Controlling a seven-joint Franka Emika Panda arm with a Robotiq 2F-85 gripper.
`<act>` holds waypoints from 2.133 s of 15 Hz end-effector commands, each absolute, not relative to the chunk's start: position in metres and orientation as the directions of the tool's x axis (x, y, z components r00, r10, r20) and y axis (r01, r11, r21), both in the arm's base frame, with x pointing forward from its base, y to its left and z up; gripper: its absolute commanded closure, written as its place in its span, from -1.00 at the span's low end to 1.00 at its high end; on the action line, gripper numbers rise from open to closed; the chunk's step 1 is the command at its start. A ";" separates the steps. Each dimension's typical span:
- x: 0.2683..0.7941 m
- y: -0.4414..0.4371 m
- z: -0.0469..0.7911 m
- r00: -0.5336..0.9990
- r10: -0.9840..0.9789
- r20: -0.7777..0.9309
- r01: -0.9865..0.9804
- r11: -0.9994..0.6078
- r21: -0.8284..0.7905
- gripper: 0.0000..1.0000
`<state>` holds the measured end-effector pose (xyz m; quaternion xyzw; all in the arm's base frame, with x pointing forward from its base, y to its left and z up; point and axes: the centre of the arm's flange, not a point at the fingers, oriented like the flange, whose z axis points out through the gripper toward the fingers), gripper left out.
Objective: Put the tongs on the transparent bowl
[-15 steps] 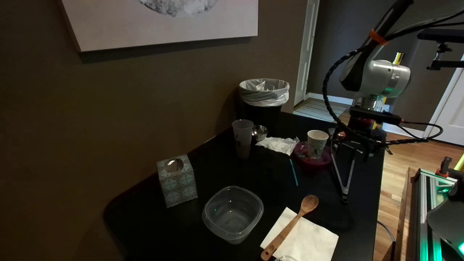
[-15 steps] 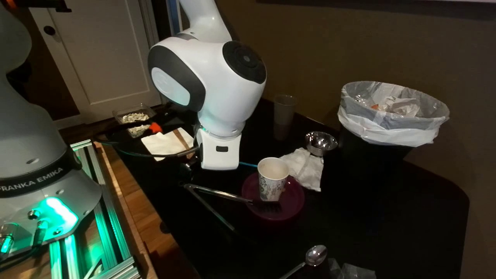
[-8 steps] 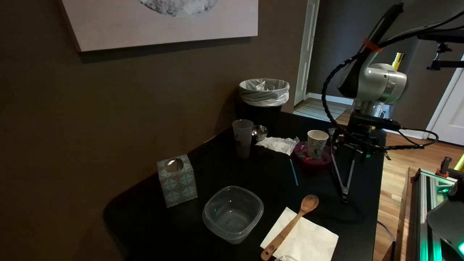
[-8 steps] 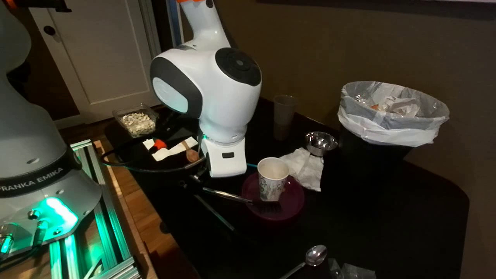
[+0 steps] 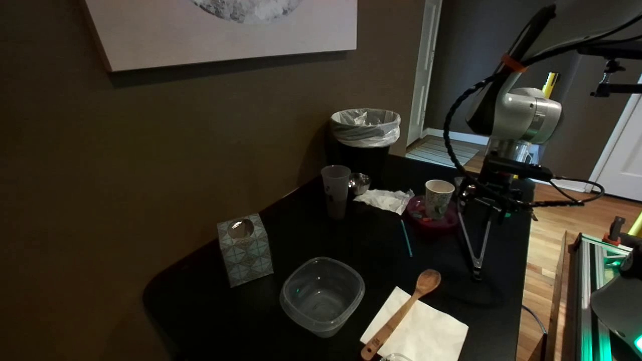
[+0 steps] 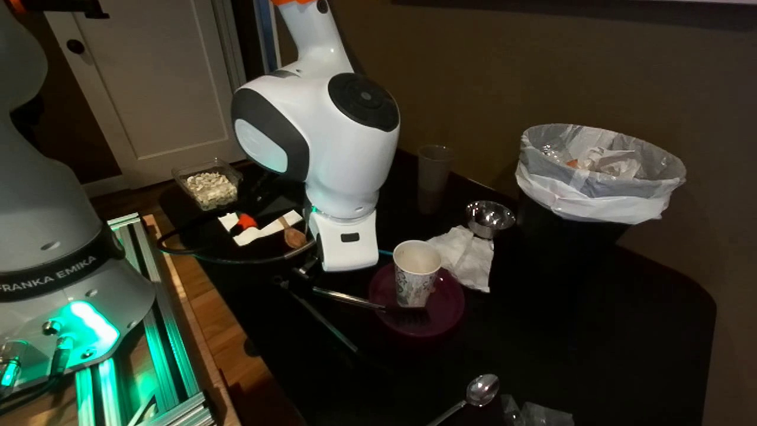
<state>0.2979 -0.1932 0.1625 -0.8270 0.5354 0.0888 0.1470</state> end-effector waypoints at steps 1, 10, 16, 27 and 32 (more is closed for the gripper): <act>0.291 -0.192 0.153 0.433 -0.877 -0.210 -0.898 -0.398 -0.188 -1.00; 0.268 -0.193 0.120 0.478 -0.872 -0.107 -0.879 -0.473 -0.067 -1.00; 0.250 -0.179 0.105 0.356 -0.914 -0.196 -0.934 -0.354 -0.046 -1.00; 0.255 -0.160 0.117 0.320 -0.884 -0.340 -0.947 -0.294 -0.127 -1.00; 0.264 -0.148 0.113 0.354 -0.863 -0.360 -0.934 -0.306 -0.184 -1.00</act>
